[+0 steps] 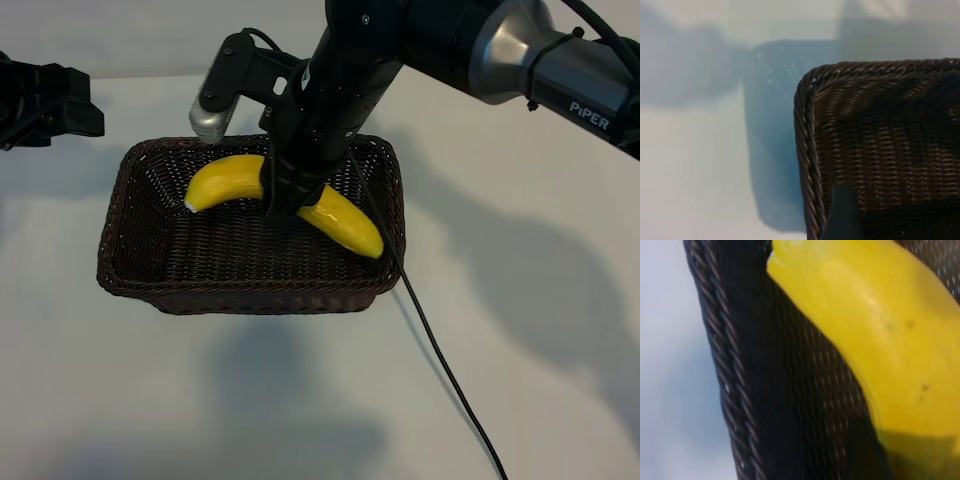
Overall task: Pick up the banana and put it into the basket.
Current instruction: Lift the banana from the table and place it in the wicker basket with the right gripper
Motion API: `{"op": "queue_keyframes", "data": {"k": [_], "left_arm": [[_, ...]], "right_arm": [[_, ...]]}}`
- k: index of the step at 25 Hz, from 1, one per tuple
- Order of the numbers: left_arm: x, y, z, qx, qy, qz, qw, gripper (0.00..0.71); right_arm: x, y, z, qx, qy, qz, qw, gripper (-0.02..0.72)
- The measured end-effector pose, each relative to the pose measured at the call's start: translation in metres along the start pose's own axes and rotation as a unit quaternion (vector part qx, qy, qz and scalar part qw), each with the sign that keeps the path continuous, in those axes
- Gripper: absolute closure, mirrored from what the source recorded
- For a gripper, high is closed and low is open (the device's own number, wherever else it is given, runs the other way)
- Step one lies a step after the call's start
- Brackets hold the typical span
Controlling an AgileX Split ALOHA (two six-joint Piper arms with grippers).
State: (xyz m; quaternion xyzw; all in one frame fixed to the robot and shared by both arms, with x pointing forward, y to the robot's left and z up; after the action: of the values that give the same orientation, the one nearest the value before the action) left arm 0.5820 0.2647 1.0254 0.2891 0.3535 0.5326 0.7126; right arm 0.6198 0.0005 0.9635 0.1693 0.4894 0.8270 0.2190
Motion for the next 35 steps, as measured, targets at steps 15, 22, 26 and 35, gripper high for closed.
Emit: {"op": "queue_keyframes", "data": {"k": [15, 22, 26, 35], "left_arm": [[0.000, 0.000, 0.000, 0.000, -0.001, 0.000, 1.000, 0.121], [0.000, 0.000, 0.000, 0.000, -0.002, 0.000, 1.000, 0.121], [0.000, 0.000, 0.000, 0.000, -0.002, 0.000, 1.000, 0.121], [0.000, 0.000, 0.000, 0.000, -0.002, 0.000, 1.000, 0.122]], "right_arm": [[0.017, -0.051, 0.003, 0.011, 0.041, 0.019, 0.999, 0.295], [0.018, -0.074, -0.003, 0.023, 0.046, 0.023, 0.998, 0.295], [0.017, -0.082, -0.007, 0.031, 0.045, 0.025, 0.998, 0.295], [0.014, -0.088, -0.010, 0.036, 0.050, 0.020, 0.998, 0.295]]}}
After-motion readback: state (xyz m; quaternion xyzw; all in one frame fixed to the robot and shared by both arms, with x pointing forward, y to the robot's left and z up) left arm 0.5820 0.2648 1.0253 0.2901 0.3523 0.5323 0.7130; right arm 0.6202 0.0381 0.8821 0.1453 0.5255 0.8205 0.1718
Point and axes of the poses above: a point on each arm's last joint axis where the gripper is mounted, y pointing back along that axis away from the gripper, x along the wrist's bending axis when the last joint is at zero, z = x × y, the point moved 7 cm from there along -y, pointing out along that axis toward the gripper, and after that the axes turned 8 degrees about -y, right-handed, at the moved point
